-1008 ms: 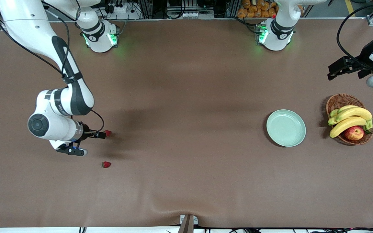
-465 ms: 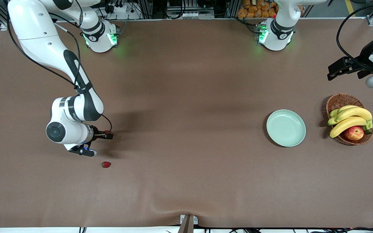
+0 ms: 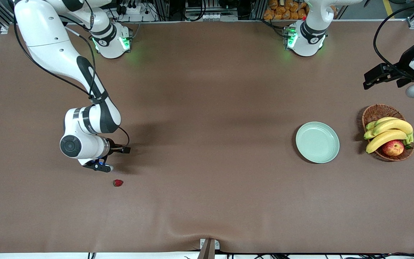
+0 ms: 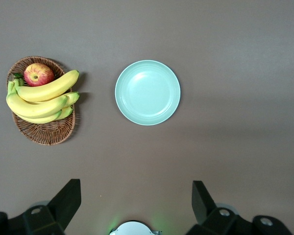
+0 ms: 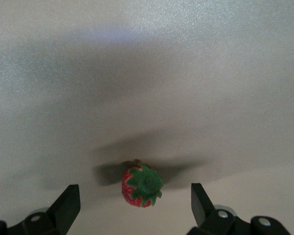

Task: Collect all strawberries into plate
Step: 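Close the right gripper on the strawberry and lift it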

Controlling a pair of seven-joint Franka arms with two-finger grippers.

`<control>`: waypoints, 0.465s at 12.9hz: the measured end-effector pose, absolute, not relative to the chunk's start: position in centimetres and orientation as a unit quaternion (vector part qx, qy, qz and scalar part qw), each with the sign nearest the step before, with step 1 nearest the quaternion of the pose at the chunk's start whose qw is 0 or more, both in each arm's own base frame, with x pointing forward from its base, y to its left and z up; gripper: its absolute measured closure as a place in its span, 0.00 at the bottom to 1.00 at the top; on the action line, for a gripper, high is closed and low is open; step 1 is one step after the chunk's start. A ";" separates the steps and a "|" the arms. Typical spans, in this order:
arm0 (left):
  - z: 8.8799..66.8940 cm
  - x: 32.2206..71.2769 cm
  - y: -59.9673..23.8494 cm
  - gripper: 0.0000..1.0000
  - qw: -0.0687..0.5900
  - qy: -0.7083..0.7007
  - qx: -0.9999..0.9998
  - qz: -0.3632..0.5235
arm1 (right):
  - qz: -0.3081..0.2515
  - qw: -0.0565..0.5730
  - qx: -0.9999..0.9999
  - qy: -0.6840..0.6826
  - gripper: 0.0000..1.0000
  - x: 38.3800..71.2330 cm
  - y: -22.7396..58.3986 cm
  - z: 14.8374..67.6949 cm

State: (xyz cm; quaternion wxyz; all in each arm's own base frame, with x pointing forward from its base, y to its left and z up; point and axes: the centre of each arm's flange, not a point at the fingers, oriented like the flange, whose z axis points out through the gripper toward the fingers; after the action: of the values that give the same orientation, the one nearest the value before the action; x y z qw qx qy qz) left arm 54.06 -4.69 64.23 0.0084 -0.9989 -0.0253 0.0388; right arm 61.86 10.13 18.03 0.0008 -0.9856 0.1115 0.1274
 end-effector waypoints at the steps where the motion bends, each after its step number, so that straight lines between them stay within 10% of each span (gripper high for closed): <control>1: 64.2 54.1 -4.7 0.00 0.008 -0.025 -0.999 0.039 | 0.128 0.001 -0.985 0.112 0.05 61.9 10.1 18.0; 3: 64.1 54.0 -4.7 0.00 0.009 -0.025 -0.999 0.042 | 0.128 0.001 -0.985 0.112 0.13 61.9 10.1 18.0; 6: 63.6 54.1 -4.7 0.00 0.009 -0.025 -0.998 0.048 | 0.126 0.000 -0.985 0.114 0.53 61.9 9.9 18.0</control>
State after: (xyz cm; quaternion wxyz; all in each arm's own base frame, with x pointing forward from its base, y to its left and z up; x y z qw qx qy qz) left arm 54.06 -4.68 63.60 0.0094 -0.9985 -0.0254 0.0478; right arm 61.93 9.90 18.00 0.0001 -0.9854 0.1141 0.1260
